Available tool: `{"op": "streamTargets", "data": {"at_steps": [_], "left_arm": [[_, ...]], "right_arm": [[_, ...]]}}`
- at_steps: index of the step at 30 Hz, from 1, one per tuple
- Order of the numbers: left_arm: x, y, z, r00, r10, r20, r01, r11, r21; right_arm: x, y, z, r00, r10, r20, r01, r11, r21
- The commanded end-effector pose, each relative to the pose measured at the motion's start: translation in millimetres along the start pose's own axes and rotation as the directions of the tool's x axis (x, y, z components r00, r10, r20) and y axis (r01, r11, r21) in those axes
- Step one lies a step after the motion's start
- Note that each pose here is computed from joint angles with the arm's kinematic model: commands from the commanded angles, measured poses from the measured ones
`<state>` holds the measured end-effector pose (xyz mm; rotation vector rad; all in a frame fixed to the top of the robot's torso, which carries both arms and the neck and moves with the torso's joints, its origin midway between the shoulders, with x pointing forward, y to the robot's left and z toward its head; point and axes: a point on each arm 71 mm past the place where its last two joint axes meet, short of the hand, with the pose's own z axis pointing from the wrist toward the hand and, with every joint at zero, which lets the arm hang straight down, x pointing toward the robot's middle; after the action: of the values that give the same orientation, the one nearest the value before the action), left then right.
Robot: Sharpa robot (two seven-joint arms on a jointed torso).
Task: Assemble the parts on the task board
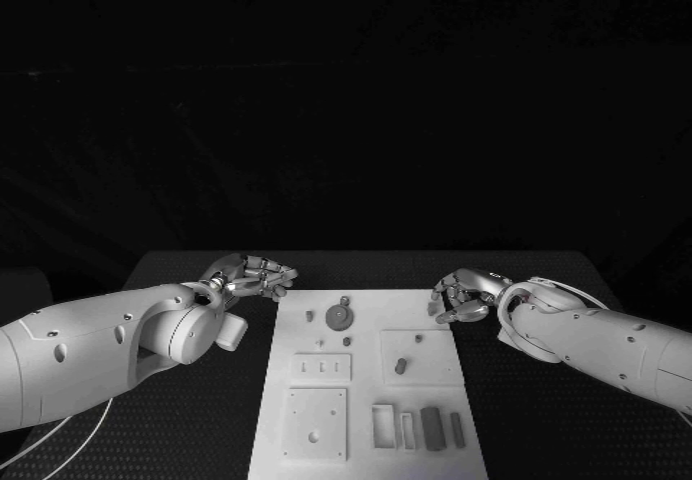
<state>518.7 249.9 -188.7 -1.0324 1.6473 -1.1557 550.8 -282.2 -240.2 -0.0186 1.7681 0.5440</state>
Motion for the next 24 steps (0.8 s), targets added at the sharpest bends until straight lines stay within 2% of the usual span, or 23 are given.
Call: {"op": "streamTargets", "data": {"at_steps": [1, 24], "left_arm": [[1.4, -1.5, 0.2, 1.000, 0.000, -0.016, 0.000, 1.000, 0.014], [1.3, -0.9, -0.5, 1.000, -0.001, -0.020, 0.001, 1.000, 0.011]], "right_arm": [[0.3, 1, 0.3, 1.000, -0.008, 0.001, 0.008, 1.000, -0.015], [11.6, 9, 6.1, 1.000, -0.005, -0.005, 0.005, 1.000, -0.026]]}}
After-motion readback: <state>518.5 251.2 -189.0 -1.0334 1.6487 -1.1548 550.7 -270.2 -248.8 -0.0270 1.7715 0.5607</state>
